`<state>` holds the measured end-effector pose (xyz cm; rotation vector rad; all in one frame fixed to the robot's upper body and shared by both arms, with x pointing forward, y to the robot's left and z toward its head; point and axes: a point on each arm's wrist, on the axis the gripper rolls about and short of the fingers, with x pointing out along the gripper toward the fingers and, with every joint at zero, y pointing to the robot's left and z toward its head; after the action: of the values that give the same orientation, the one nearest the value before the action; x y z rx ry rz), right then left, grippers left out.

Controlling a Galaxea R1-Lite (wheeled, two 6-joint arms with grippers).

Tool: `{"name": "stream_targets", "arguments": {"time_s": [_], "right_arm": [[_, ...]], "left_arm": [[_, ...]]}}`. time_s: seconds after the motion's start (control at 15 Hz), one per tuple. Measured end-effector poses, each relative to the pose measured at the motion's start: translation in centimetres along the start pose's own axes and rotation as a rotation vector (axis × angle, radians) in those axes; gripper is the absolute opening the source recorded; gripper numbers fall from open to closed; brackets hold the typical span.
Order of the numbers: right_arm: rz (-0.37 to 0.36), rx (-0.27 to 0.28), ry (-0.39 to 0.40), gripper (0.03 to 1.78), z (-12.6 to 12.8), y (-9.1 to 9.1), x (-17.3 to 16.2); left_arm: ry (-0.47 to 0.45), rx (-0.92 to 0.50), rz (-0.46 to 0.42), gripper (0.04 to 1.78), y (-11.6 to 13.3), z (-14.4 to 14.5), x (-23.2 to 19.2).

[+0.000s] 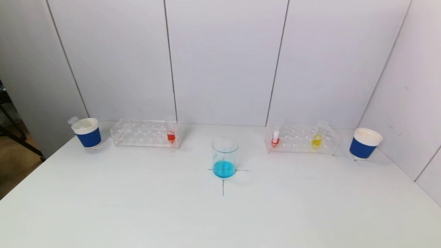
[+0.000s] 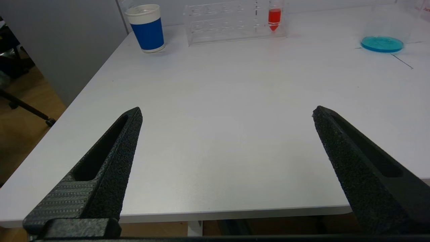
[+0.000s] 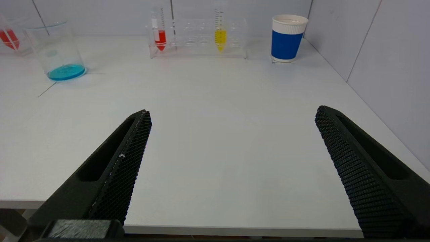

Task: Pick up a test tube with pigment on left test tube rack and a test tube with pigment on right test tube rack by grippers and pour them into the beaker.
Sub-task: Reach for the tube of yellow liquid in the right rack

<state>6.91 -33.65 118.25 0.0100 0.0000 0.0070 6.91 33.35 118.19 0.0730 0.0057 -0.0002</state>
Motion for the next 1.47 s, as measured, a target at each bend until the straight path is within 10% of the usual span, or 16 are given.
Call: {"name": "stream_targets", "arguments": {"time_s": [0.53, 1.07, 1.47], "right_arm": [[-0.002, -0.008, -0.041, 1.77, 1.0, 0.0, -0.3], [0.024, -0.047, -0.188, 1.77, 11.5, 0.2, -2.2], [0.08, -0.113, -0.116, 1.77, 17.1, 0.3, 3.0]], "left_arm": [[0.0, 0.0, 0.0, 1.77, 0.0, 0.0, 0.0], [0.0, 0.0, -0.001, 1.77, 0.0, 0.0, 0.0], [0.0, 0.0, 0.0, 1.77, 0.0, 0.0, 0.0]]}}
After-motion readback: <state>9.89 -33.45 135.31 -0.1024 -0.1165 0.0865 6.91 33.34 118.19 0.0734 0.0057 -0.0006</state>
